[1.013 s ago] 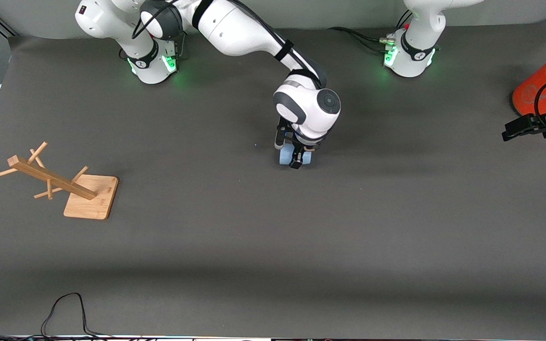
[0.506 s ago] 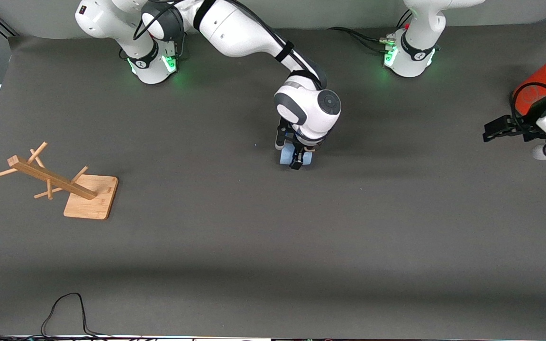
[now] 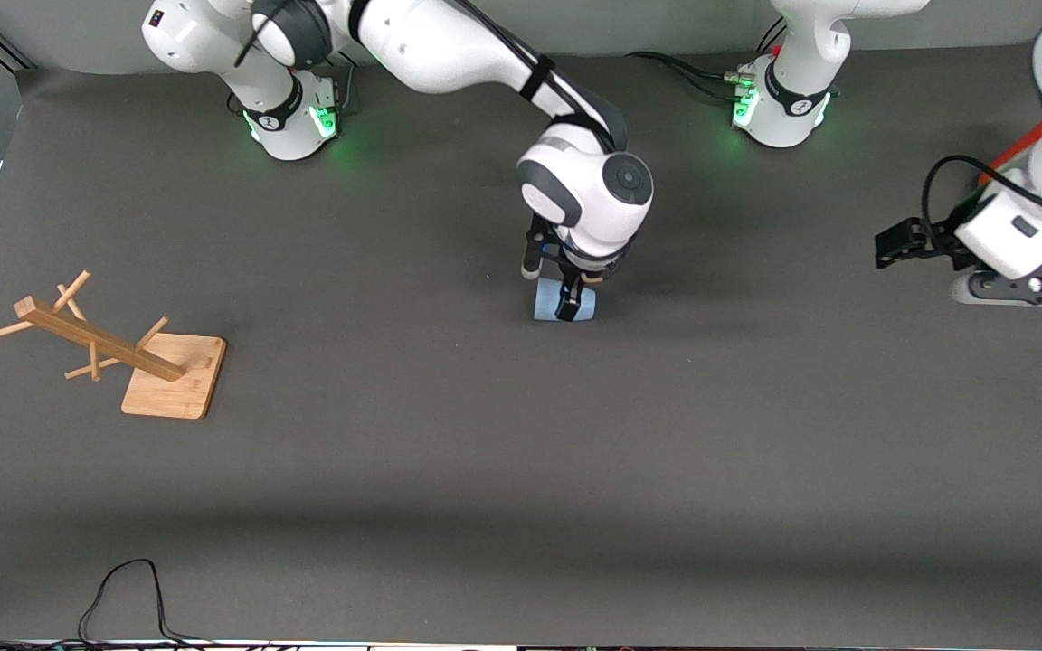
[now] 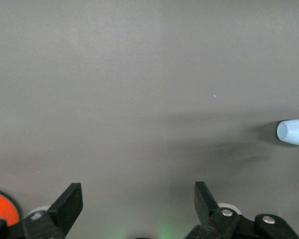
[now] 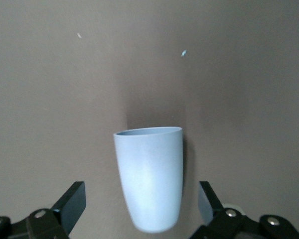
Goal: Rotate and upright cup with both arms
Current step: 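Lower the held cup toward the table with the right gripper, then release the cup with the right gripper while the left gripper approaches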
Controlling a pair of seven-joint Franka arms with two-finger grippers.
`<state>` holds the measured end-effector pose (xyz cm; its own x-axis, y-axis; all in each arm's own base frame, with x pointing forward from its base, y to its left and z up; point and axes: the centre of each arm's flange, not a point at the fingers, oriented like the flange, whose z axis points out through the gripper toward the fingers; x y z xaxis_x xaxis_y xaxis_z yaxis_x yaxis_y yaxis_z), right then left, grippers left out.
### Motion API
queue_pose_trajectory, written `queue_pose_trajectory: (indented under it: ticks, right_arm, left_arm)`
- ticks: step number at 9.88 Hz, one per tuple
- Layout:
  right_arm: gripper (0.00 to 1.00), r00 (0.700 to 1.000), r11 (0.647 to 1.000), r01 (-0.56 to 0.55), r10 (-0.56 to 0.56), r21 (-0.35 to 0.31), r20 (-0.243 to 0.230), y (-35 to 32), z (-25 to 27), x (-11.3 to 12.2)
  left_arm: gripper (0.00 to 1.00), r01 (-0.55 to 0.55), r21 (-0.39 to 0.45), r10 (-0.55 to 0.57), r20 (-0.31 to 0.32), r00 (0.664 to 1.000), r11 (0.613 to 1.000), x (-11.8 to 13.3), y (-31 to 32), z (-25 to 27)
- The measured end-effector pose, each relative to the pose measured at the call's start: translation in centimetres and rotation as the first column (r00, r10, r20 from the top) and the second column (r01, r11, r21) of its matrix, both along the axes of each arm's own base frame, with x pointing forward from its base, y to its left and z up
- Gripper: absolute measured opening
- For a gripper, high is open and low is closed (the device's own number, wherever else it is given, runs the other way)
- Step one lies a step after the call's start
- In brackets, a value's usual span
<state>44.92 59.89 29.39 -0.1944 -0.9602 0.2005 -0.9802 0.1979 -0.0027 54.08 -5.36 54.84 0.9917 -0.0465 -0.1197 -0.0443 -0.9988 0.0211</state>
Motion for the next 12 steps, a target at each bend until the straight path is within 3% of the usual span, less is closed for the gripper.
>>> queue_pose_trajectory:
  ticks: [3, 5, 6, 9, 12]
  right_arm:
    - [1.00, 0.979, 0.985, -0.148, 0.159, 0.093, -0.125, -9.7, 14.6, 3.7]
    - [1.00, 0.926, 0.939, -0.304, 0.331, 0.161, -0.183, -20.3, 21.7, 6.3]
    - [1.00, 0.882, 0.897, -0.394, 0.431, 0.200, -0.194, -25.7, 24.1, 7.3]
    - [1.00, 0.687, 0.698, -0.662, 0.711, 0.274, -0.152, -41.4, 28.7, 8.8]
    - [1.00, 0.442, 0.449, -0.837, 0.892, 0.314, -0.099, -54.0, 30.5, 9.6]
  left_arm:
    - [1.00, -0.041, -0.062, 0.039, -0.035, 0.999, 0.997, -0.3, -1.2, -1.3]
    - [1.00, -0.091, -0.054, 0.089, -0.036, 0.995, 0.994, -0.6, -4.4, -1.9]
    - [1.00, -0.110, -0.045, 0.108, -0.028, 0.994, 0.993, -1.0, -7.5, -2.0]
    - [1.00, -0.183, 0.006, 0.183, 0.022, 0.983, 0.983, -2.8, -16.6, -3.0]
    - [1.00, -0.215, 0.109, 0.206, 0.089, 0.975, 0.971, -5.3, -26.0, -6.8]
